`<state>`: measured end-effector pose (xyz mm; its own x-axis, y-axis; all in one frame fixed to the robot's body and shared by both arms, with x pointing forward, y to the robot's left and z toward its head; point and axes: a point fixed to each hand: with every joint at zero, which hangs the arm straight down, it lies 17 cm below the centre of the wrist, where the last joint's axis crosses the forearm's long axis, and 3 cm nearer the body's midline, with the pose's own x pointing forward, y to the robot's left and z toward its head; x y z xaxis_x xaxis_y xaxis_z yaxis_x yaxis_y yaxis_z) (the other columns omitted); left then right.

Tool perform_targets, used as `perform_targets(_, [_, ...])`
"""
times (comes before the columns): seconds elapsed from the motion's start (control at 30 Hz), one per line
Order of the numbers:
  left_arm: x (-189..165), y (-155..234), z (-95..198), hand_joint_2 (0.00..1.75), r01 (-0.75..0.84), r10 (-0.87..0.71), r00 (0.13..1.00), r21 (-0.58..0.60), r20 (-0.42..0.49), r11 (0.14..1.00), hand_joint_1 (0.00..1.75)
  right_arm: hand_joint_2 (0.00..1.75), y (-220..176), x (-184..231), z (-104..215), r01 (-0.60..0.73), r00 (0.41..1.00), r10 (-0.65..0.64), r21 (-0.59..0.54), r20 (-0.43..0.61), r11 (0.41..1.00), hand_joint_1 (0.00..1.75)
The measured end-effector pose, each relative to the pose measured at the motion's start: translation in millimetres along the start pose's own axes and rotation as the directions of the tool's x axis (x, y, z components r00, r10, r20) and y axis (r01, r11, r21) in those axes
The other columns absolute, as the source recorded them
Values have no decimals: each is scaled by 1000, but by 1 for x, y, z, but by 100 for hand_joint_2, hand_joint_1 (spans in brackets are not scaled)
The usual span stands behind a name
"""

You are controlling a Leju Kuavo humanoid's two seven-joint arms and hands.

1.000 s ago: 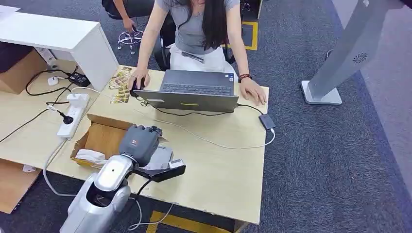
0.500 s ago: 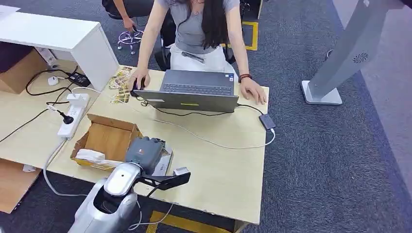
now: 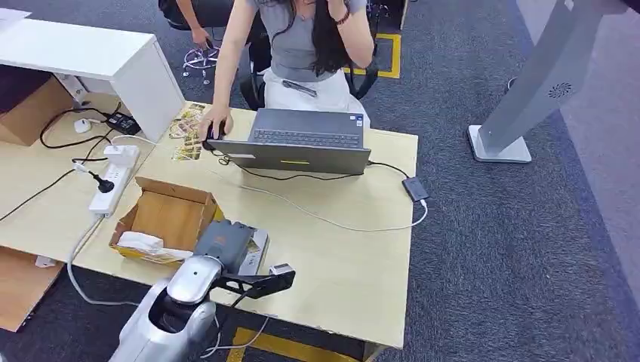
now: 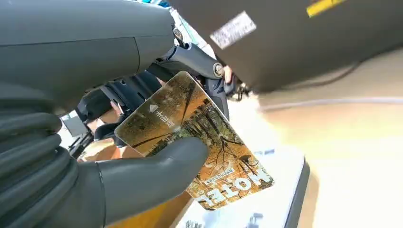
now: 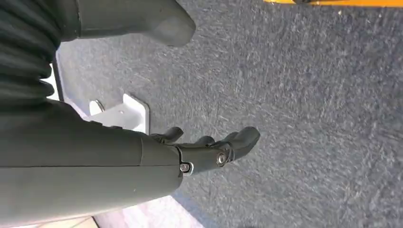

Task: Pass the card to the sensor for recognition and then transmit it.

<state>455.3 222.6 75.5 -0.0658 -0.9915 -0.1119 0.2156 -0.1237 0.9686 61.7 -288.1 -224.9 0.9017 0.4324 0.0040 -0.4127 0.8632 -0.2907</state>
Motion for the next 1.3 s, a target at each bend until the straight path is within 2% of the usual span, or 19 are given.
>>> perform_targets(0.4, [4,-23,-1,175,3,-4,1000,-71,-6,997,175,175,-2,-7,-3,-10,1000,10,3,-10,1000,0])
perform_targets(0.57, [-2,-27,-1,175,8,-12,999,-89,-42,996,175,175,4,-9,-2,-24,1000,24,30,-3,999,0])
perform_targets(0.63, [-15,-32,1,175,9,-19,994,-90,-112,996,175,175,21,-19,21,-44,999,43,138,10,990,0])
perform_targets(0.67, [-19,-35,1,175,10,-21,993,-87,-120,996,175,175,24,-20,41,-59,998,59,163,7,985,0])
perform_targets(0.77, [-27,-34,1,175,15,-21,992,-50,-121,999,175,175,36,-3,84,-104,993,97,137,61,985,0])
perform_targets(0.93, [-36,-4,-6,175,13,-7,989,39,-149,999,175,175,30,32,106,-28,987,13,94,159,995,0])
perform_targets(1.07, [-61,59,-21,175,49,-15,978,161,-208,986,175,175,30,36,108,-2,985,-14,91,170,996,0])
perform_targets(1.13, [-68,76,-25,175,60,-17,976,193,-216,979,175,175,30,37,108,1,985,-17,92,171,996,0])
perform_targets(1.3, [-75,89,-25,175,73,-20,973,225,-228,972,175,175,32,38,110,-2,984,-14,94,176,996,0])
